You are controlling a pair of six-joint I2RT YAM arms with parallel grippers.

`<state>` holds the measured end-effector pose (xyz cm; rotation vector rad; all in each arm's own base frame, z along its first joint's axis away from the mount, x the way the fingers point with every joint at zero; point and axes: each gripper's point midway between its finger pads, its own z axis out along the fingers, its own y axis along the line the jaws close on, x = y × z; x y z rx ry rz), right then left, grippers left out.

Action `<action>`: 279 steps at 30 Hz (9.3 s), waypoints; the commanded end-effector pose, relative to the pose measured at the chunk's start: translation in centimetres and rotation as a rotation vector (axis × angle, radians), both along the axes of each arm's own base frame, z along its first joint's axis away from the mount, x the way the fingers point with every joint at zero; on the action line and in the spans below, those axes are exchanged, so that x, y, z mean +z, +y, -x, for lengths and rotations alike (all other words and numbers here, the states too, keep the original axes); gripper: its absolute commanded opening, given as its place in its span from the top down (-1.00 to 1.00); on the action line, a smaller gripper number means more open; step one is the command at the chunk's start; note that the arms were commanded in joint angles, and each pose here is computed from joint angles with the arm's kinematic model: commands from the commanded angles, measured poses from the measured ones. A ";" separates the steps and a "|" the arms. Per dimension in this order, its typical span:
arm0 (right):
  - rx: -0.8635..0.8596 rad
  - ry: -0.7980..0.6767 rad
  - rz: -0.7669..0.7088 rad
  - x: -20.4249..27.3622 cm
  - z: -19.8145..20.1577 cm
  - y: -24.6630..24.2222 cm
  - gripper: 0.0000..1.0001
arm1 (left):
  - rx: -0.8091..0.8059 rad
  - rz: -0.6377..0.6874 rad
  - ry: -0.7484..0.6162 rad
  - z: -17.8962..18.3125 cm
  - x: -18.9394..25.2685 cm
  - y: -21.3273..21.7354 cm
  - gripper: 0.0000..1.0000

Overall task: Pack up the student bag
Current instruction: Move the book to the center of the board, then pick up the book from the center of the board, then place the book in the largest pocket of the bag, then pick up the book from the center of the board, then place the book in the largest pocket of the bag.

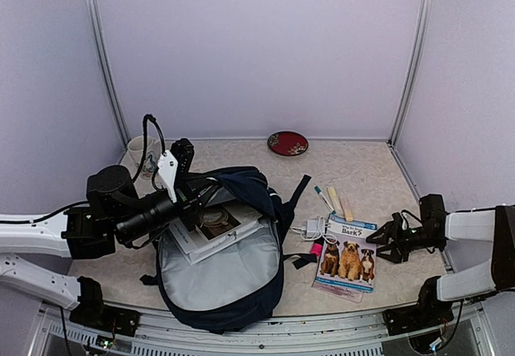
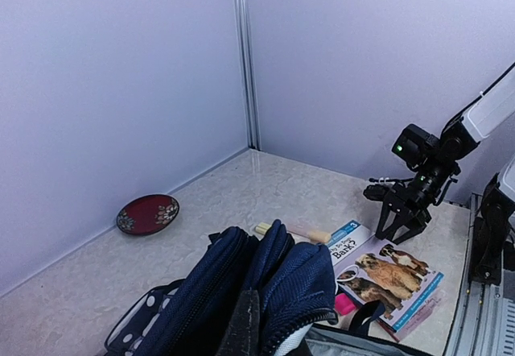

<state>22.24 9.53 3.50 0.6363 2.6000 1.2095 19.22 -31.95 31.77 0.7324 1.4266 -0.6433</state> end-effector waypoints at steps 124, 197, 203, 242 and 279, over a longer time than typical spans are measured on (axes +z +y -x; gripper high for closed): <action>-0.204 -0.460 -0.402 20.9 -7.4 24.7 1.00 | 0.058 0.070 -0.033 -3.0 8.2 -5.5 1.00; 0.392 -0.186 0.096 1.4 0.8 12.6 -0.26 | -0.156 -0.103 0.316 1.2 -8.6 -3.6 1.00; 0.263 -0.250 -0.110 3.0 -0.7 14.3 -0.04 | -0.186 -0.050 0.384 0.9 -10.6 -3.0 1.00; 0.231 -0.911 0.130 26.2 -2.9 12.5 1.00 | -0.047 0.037 0.252 -3.0 -4.8 1.2 1.00; 0.407 -0.498 -0.335 17.1 -6.1 35.7 1.00 | 0.063 0.236 0.037 -1.8 5.8 -0.6 1.00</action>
